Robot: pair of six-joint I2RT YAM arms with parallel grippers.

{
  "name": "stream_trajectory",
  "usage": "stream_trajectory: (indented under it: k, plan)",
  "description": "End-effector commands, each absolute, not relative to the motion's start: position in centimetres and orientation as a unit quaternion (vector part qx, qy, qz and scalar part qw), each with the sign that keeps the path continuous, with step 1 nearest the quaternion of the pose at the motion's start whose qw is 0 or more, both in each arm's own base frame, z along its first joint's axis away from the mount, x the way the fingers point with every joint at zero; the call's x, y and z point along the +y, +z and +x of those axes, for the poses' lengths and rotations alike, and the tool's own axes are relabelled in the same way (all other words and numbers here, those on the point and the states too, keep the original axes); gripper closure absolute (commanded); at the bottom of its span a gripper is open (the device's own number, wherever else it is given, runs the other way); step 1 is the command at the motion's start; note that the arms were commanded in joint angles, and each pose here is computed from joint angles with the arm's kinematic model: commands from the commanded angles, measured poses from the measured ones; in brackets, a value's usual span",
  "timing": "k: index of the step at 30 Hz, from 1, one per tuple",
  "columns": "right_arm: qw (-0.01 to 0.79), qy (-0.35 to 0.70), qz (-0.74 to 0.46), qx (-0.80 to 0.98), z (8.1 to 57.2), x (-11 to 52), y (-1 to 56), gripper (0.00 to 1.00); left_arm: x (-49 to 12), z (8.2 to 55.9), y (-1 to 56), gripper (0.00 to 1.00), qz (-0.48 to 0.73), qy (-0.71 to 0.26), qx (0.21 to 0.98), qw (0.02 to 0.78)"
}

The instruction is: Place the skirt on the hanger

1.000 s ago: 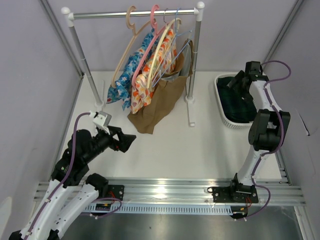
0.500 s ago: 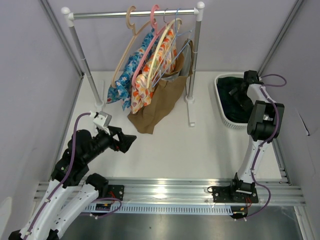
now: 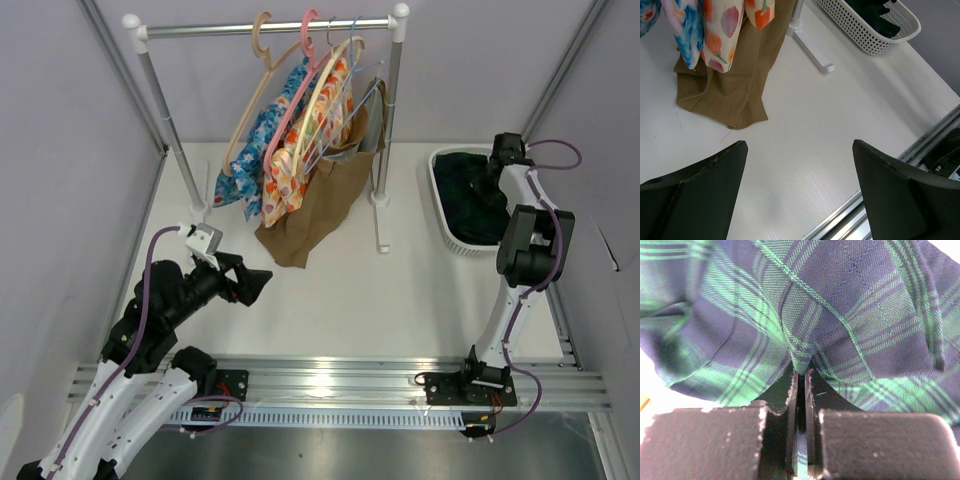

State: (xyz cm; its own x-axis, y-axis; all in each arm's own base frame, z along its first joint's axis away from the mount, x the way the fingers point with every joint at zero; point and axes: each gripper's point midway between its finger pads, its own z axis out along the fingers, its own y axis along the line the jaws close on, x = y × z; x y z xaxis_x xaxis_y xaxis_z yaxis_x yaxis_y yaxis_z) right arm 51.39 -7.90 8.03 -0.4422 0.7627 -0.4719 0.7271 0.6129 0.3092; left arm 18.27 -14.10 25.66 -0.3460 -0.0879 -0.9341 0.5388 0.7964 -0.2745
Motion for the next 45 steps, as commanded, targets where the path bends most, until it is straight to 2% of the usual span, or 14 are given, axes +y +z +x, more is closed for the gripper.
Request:
stream_trajectory:
  k: [1, 13, 18, 25, 28, 37, 41, 45]
  plan:
    - [0.395, 0.073, 0.423, 0.812, 52.7, -8.0, 18.9, 1.00, -14.2, 18.5, 26.1, 0.08, 0.151, -0.283, 0.760, 0.565]
    - [0.591, 0.164, 0.339, 0.714, 50.7, -6.1, 40.5, 1.00, -14.1, 18.5, 26.1, 0.08, 0.150, -0.281, 0.760, 0.567]
    - [0.674, 0.209, 0.288, 0.648, 46.8, -4.3, 50.5, 1.00, -14.1, 18.5, 26.1, 0.08, 0.149, -0.280, 0.761, 0.566]
    - [0.743, 0.250, 0.226, 0.578, 40.5, -1.6, 59.7, 1.00, -14.1, 18.5, 26.2, 0.08, 0.150, -0.282, 0.760, 0.566]
    - [0.761, 0.275, 0.195, 0.554, 37.5, -0.2, 62.6, 1.00, -14.1, 18.5, 26.1, 0.08, 0.150, -0.282, 0.760, 0.566]
    - [0.773, 0.330, 0.126, 0.527, 30.3, 3.7, 66.5, 1.00, -14.1, 18.5, 26.1, 0.07, 0.149, -0.280, 0.760, 0.566]
    - [0.767, 0.357, 0.100, 0.523, 28.0, 5.1, 67.2, 1.00, -14.1, 18.5, 26.1, 0.07, 0.149, -0.280, 0.761, 0.567]
    - [0.723, 0.404, 0.074, 0.556, 27.7, 7.5, 65.2, 1.00, -14.0, 18.5, 26.1, 0.07, 0.148, -0.279, 0.761, 0.566]
